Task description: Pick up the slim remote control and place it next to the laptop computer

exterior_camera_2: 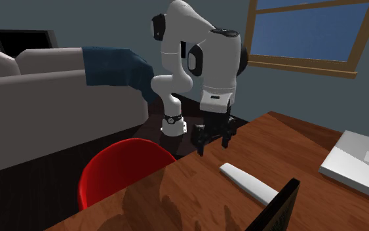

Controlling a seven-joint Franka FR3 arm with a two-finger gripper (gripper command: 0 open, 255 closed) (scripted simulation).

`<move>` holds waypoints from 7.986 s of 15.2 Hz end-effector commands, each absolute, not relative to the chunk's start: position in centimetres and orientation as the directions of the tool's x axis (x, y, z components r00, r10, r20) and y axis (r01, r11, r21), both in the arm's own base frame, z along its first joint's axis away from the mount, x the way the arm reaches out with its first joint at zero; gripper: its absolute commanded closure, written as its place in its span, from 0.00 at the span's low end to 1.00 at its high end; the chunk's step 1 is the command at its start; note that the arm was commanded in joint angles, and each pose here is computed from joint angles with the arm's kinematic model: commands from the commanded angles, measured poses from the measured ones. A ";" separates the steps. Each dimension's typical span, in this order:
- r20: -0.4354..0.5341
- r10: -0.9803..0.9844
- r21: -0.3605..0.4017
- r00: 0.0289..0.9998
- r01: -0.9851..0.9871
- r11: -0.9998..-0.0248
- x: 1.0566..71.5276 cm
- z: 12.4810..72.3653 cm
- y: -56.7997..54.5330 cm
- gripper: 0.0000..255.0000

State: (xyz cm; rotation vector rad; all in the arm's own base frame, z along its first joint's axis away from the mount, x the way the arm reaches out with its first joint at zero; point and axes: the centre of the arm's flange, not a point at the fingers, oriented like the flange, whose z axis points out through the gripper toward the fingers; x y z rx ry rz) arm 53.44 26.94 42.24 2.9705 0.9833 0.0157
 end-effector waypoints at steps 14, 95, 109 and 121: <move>0.008 0.763 -0.008 0.646 0.763 -0.646 55.5 34.1 38.6 0.00; 0.008 0.763 -0.008 0.646 0.763 -0.646 22.7 37.3 62.8 1.00; 0.008 0.763 -0.008 0.646 0.763 -0.646 22.7 34.0 62.8 0.00; 0.008 0.763 -0.008 0.646 0.763 -0.646 22.7 39.0 62.7 0.00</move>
